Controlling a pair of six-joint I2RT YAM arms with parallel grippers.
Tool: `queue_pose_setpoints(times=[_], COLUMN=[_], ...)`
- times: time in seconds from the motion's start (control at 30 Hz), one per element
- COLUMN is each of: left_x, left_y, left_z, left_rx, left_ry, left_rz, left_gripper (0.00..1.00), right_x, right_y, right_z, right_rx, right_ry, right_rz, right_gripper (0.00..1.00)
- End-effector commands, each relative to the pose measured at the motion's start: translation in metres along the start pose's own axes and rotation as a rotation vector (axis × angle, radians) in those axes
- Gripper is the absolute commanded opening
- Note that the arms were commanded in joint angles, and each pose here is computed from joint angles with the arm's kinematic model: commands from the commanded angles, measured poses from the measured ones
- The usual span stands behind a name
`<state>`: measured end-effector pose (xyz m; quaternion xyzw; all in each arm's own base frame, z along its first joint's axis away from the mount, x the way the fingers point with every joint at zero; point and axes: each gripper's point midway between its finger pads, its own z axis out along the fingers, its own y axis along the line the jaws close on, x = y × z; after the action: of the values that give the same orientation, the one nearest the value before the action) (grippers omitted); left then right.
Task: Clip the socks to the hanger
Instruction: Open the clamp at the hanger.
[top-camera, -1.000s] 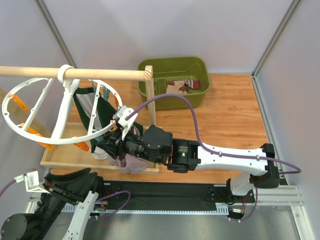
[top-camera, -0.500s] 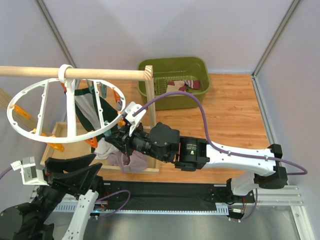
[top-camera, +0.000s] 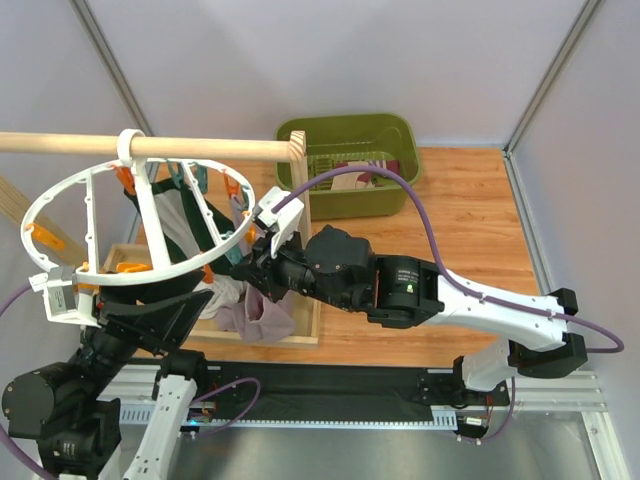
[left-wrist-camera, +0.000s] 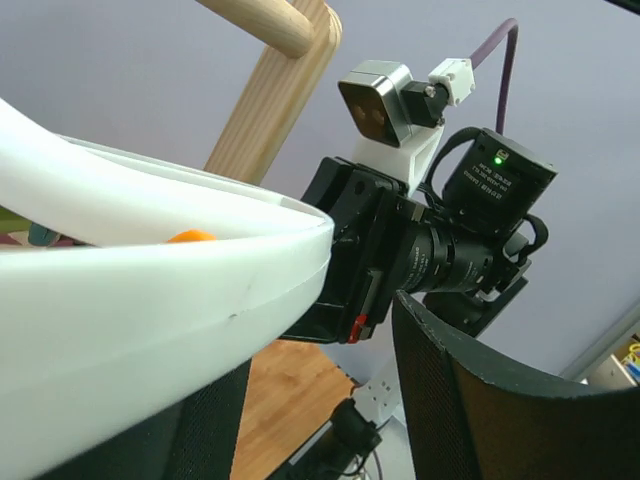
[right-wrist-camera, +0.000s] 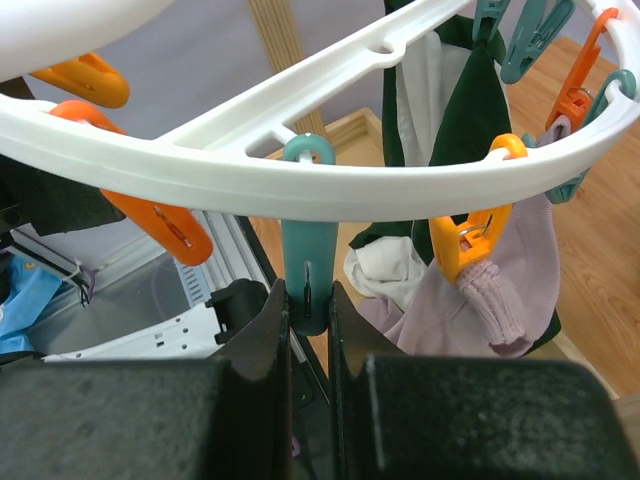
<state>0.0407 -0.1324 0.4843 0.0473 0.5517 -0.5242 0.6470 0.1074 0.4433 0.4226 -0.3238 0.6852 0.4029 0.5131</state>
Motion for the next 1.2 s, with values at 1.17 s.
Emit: queue_pose_setpoints(times=[1.17], left_x=[-0.002], left_y=[-0.03], left_z=[0.012], left_rx=[-0.145], left_ry=[0.087], left_rz=[-0.108], left_gripper=[0.52], right_x=[-0.014], right_y=[0.02], right_z=[-0.042], right_rx=[0.021], right_ry=[0.099], right_rz=[-0.062], right_gripper=[0.0])
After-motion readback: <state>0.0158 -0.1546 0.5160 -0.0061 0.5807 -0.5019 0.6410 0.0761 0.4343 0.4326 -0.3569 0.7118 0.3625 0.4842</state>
